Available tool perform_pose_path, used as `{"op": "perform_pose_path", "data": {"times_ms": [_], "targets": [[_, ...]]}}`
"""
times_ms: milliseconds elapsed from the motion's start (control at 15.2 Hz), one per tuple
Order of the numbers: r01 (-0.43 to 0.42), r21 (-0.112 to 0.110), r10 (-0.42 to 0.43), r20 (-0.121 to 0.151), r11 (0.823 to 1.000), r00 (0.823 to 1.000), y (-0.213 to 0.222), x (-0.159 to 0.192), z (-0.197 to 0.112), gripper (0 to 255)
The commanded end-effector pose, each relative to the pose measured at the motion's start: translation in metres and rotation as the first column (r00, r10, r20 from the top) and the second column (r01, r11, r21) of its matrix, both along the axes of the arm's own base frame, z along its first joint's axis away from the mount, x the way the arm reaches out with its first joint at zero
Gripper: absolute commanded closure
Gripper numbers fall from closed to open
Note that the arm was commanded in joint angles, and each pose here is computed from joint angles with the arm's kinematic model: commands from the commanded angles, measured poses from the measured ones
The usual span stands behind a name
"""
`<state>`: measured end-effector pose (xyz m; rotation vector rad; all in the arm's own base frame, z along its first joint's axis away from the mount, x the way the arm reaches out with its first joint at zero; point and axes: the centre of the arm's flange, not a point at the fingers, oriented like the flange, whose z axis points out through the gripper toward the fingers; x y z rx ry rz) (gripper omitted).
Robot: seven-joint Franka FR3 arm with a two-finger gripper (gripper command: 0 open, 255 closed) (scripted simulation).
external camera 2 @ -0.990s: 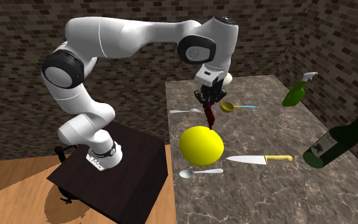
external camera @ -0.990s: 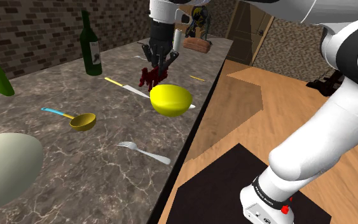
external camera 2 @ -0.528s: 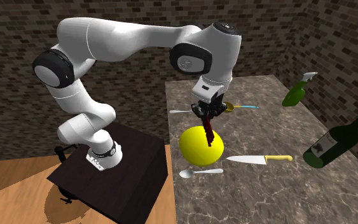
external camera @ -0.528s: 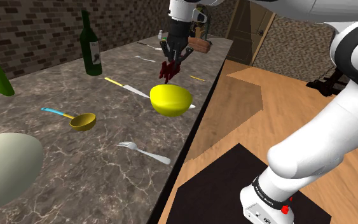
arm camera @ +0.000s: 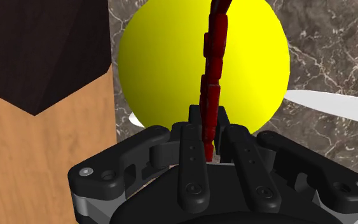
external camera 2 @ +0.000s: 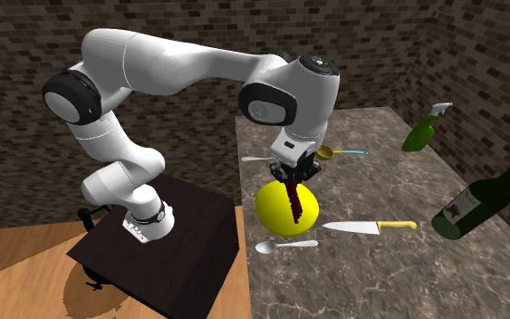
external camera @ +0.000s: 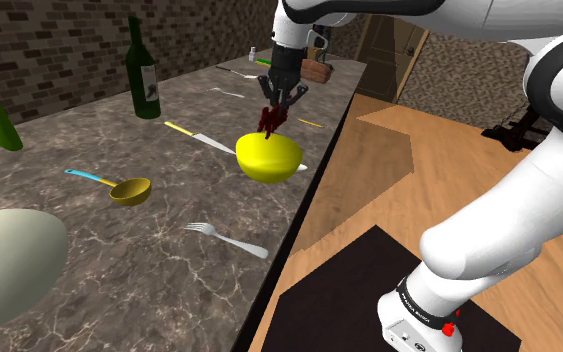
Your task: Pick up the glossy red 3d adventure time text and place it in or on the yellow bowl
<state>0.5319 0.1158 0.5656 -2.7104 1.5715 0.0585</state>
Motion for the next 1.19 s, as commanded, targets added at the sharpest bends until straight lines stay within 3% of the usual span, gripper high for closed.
{"op": "perform_pose_path", "data": {"times_ms": [0, 462, 990, 1056, 1122], "targets": [[0.000, 0.000, 0.000, 0.001, 1.000, 1.000, 0.001, 0.000, -0.012, 255], [0.000, 0.000, 0.000, 0.001, 1.000, 1.000, 0.001, 0.000, -0.052, 255], [0.000, 0.000, 0.000, 0.001, 1.000, 1.000, 0.001, 0.000, -0.052, 255], [0.000, 0.000, 0.000, 0.001, 1.000, 1.000, 0.001, 0.000, -0.052, 0], [0.000, 0.000, 0.000, 0.001, 1.000, 1.000, 0.001, 0.000, -0.052, 0]]}}
